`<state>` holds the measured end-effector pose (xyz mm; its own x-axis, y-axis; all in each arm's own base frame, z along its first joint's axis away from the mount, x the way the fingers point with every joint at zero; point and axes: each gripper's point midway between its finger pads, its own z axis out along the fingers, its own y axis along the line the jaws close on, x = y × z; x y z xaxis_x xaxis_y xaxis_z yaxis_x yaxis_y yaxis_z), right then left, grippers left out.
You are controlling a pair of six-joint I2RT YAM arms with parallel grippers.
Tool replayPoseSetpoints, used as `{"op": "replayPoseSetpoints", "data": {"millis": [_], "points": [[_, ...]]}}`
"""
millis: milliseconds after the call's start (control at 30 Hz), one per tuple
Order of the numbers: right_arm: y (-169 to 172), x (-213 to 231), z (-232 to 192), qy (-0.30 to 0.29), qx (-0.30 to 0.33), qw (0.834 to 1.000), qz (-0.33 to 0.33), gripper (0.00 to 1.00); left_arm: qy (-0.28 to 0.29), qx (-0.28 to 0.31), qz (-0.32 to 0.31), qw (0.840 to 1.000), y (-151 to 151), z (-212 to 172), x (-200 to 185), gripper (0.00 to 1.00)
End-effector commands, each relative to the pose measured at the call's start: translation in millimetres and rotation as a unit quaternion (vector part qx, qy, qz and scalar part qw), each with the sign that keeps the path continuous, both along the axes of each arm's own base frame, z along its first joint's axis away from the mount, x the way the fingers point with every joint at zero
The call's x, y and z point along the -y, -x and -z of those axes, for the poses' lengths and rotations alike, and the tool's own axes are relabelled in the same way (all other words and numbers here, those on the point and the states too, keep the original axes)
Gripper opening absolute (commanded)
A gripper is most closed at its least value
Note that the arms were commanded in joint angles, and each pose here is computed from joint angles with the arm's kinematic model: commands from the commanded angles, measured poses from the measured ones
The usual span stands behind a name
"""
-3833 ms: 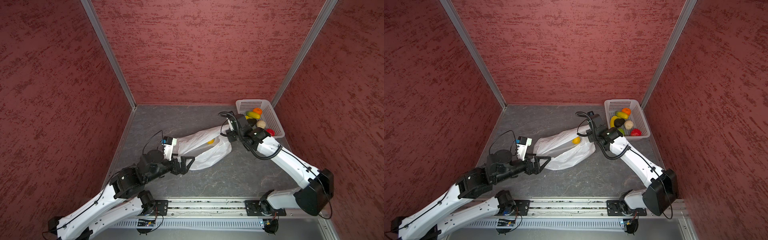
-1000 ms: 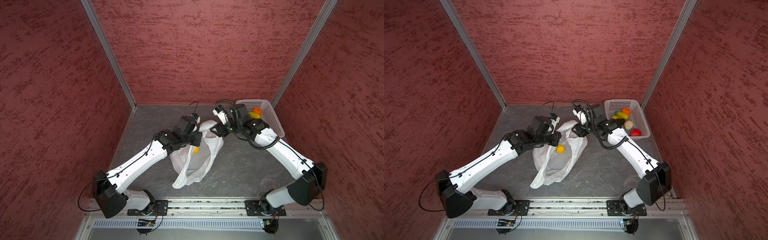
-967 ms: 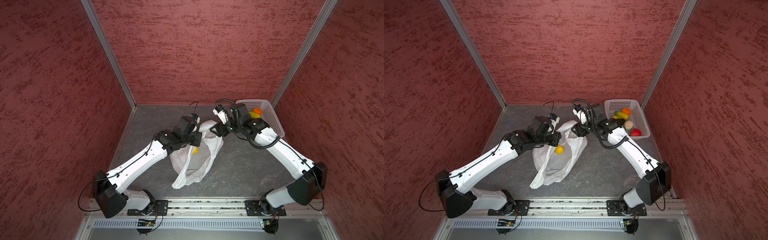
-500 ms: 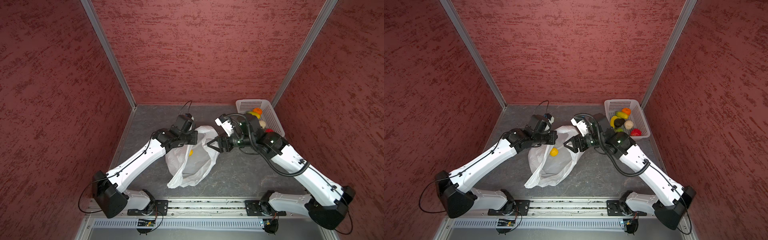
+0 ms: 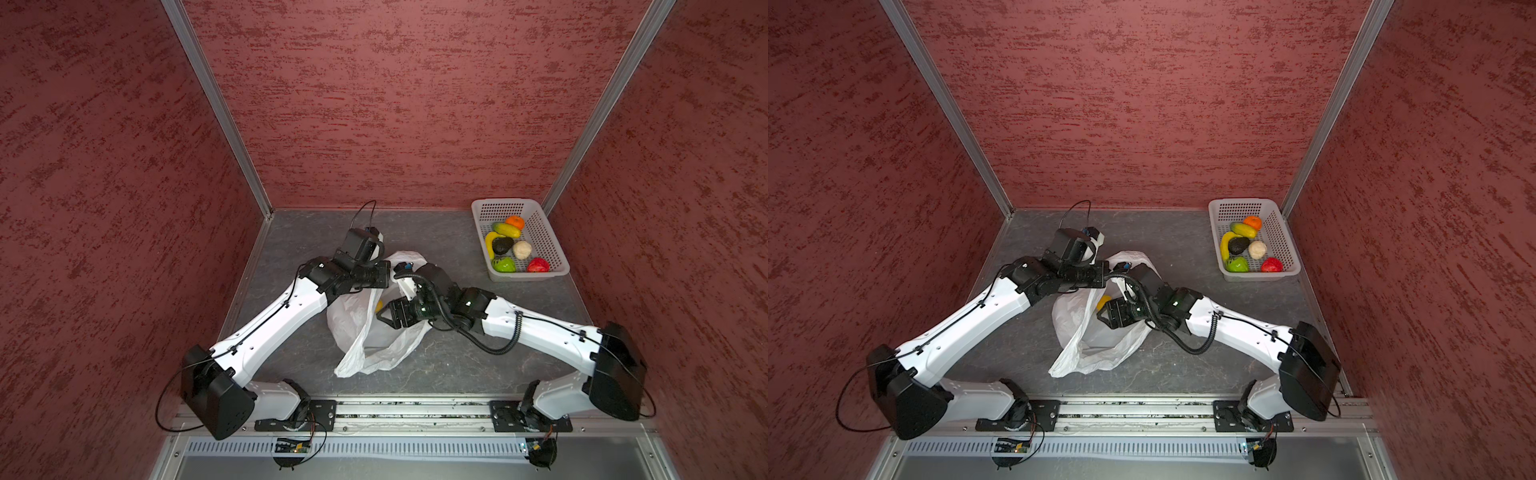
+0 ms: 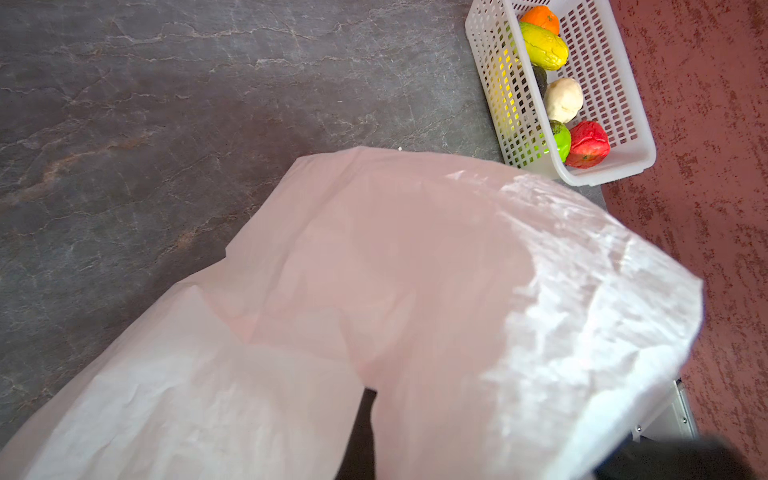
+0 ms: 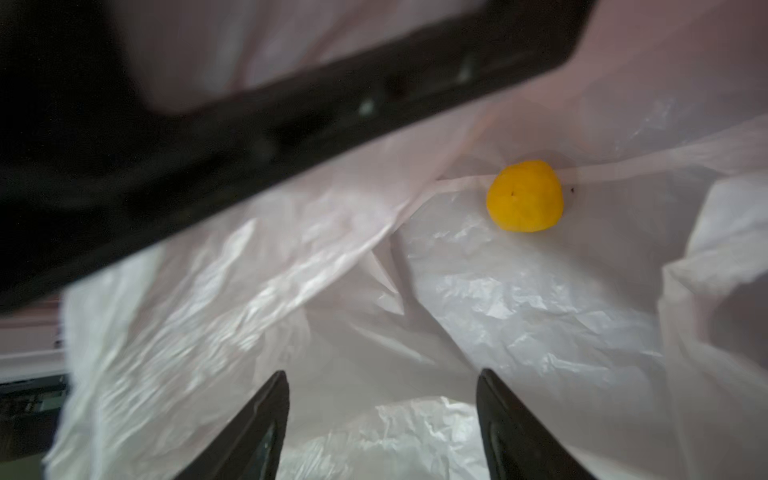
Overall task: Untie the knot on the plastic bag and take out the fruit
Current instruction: 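Hold the bag open with the left gripper while right gripper reaches inside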
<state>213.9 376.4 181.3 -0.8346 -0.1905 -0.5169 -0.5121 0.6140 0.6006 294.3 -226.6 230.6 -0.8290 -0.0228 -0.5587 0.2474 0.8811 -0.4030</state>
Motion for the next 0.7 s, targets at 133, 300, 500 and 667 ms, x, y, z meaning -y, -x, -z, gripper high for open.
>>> {"op": "replayPoseSetpoints", "data": {"millis": [133, 300, 500, 667], "points": [[-31, 9, 49, 0.056, -0.013, 0.992, 0.109, 0.73, 0.037, 0.020, 0.041, 0.998, 6, -7, 0, 0.00], [-33, 47, 89, 0.151, -0.034, 0.972, 0.176, 0.75, 0.025, 0.028, 0.066, 0.997, 12, -5, -3, 0.00], [-18, 94, 120, 0.243, -0.056, 0.945, 0.210, 0.76, 0.021, 0.034, 0.090, 0.995, 22, -4, -8, 0.00], [-7, 133, 128, 0.299, -0.059, 0.924, 0.232, 0.76, 0.030, 0.023, 0.108, 0.993, 32, -1, -6, 0.00]]}}
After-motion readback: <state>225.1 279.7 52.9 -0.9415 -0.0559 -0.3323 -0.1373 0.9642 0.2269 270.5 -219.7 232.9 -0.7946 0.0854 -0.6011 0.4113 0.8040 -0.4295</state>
